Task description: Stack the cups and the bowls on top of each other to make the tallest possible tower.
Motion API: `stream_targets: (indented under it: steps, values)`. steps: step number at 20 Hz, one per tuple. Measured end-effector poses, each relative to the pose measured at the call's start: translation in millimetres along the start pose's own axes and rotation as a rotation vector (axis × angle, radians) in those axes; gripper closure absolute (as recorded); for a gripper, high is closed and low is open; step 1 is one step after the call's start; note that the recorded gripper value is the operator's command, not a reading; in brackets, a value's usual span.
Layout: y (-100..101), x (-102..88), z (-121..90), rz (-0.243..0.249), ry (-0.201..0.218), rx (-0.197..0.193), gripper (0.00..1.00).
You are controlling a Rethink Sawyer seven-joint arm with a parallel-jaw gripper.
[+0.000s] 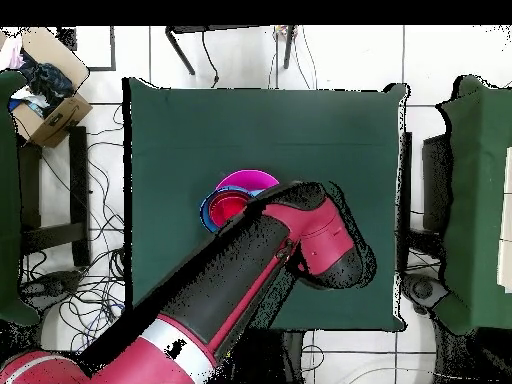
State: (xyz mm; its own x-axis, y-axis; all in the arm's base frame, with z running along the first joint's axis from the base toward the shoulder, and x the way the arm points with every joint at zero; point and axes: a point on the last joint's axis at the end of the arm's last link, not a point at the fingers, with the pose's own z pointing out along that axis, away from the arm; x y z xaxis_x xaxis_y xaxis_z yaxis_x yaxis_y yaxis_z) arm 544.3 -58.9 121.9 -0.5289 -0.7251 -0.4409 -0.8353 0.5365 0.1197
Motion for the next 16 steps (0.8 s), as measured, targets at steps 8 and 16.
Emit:
stream_targets:
  steps: [8, 16]
  values:
    - [0.9, 6.0, 3.1, 0.006, 0.017, -0.005, 1.0]
    - [0.6, 6.9, 0.0, 0.004, 0.03, 0.0, 1.0]
